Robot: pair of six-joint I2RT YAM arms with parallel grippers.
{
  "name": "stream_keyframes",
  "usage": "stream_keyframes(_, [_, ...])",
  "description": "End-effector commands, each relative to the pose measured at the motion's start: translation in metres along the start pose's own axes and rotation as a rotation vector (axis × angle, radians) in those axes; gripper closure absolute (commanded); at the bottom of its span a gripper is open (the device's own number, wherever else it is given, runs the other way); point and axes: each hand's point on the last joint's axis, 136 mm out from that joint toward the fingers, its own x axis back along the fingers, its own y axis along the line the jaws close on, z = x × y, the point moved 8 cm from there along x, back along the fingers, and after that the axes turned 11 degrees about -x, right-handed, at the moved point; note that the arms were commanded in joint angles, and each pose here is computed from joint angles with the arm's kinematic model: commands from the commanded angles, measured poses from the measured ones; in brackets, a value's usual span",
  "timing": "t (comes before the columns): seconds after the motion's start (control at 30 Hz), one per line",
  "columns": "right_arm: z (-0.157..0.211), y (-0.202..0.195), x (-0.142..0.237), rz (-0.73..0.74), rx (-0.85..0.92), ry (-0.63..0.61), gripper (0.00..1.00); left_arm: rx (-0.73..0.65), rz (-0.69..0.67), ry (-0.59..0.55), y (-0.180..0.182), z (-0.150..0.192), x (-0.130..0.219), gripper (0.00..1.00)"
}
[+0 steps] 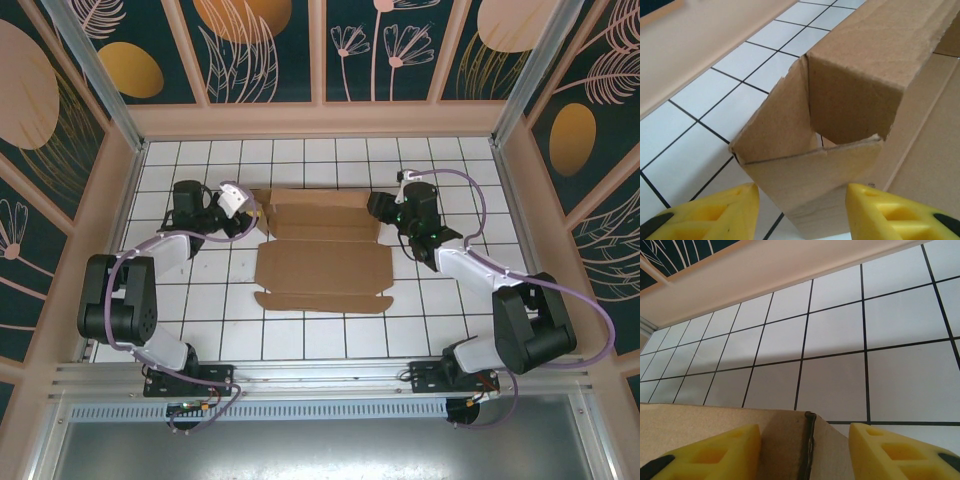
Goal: Fold the paper box
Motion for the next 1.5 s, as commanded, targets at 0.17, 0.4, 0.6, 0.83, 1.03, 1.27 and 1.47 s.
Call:
stream_keyframes(0.17, [0.025,-0.013,-0.009,0.076,0.023,0.126,0.5,-0.144,0.069,-0.084,0.006,-0.014,-0.003,0.52])
stream_keyframes(0.4, [0.028,-0.016,-0.013,0.087,0.021,0.136,0.5,-0.144,0.148,-0.116,-0.003,-0.017,-0.005,0.56])
stream_keyframes(0.6, [0.029,-0.018,-0.015,0.091,0.02,0.134,0.49,-0.142,0.163,-0.101,-0.016,-0.018,-0.004,0.58])
stream_keyframes(0.83, [0.031,-0.019,-0.015,0.093,0.018,0.134,0.5,-0.132,0.116,-0.052,-0.026,-0.023,-0.006,0.58])
stream_keyframes(1.03, [0.032,-0.015,-0.014,0.088,0.024,0.134,0.5,-0.059,0.005,-0.004,-0.029,-0.016,-0.011,0.59])
stream_keyframes(1.27, [0.035,-0.011,-0.013,0.084,0.031,0.139,0.5,0.006,-0.153,0.024,-0.028,-0.015,-0.013,0.52])
stream_keyframes(1.47, [0.035,-0.009,-0.013,0.079,0.03,0.137,0.5,0.064,-0.175,0.054,-0.023,-0.02,-0.021,0.58])
